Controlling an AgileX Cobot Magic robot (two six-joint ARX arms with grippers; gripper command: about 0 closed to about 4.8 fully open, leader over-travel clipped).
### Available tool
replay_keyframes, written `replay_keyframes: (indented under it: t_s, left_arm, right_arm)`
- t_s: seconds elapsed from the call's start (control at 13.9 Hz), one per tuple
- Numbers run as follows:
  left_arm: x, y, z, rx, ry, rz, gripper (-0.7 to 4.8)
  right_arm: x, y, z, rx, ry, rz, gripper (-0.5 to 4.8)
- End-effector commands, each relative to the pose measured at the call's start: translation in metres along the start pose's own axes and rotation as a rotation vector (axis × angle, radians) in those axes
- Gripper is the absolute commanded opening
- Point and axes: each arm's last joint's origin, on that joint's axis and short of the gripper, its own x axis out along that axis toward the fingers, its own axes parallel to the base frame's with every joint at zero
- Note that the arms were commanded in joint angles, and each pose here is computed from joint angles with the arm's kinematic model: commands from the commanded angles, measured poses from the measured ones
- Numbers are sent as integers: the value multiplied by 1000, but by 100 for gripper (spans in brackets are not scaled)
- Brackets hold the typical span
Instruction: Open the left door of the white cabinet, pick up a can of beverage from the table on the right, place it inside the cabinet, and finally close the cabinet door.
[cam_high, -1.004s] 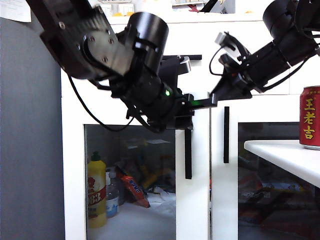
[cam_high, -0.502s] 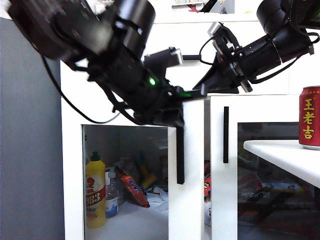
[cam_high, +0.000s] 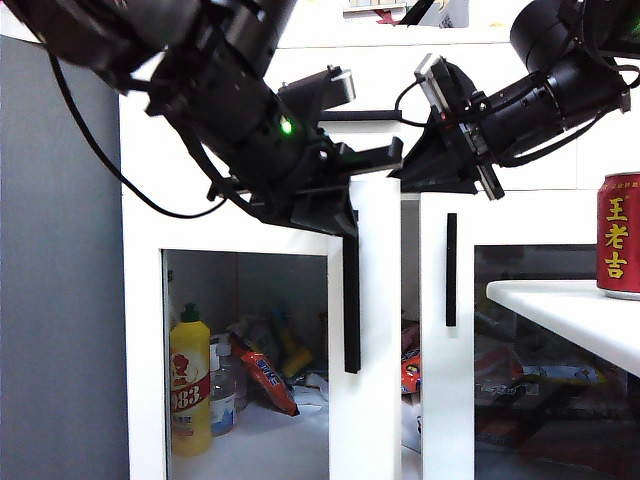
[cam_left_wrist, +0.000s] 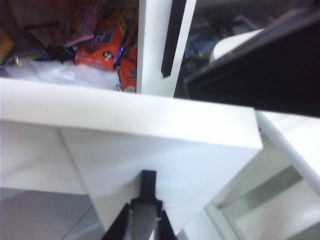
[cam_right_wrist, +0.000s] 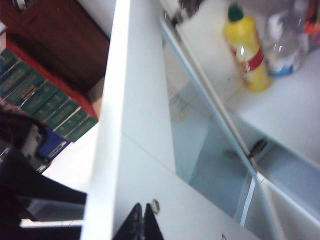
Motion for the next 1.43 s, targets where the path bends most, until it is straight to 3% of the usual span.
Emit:
replay_keyframes:
  t_s: [0.07, 0.43, 0.72, 1.08, 1.22, 1.43]
  left_arm:
    - [-19, 2, 38, -50, -212, 15, -5]
    - [-48, 6, 51, -64, -275, 8, -5]
    - [-94, 15, 81, -92, -396, 3, -5]
    - [-176, 27, 118, -144, -658, -30, -5]
    - [-188, 29, 121, -152, -694, -33, -5]
    - [-185, 28, 119, -147, -671, -32, -5]
  right_arm:
    - [-1, 2, 1, -7, -2, 11, -5]
    - [1, 1, -15, 36, 111, 63, -5]
    - [8, 9, -18, 50, 141, 130, -5]
    - [49, 56, -21, -78, 169, 199, -5]
    - [61, 73, -22, -85, 160, 216, -5]
    - [81, 105, -32, -127, 198, 262, -5]
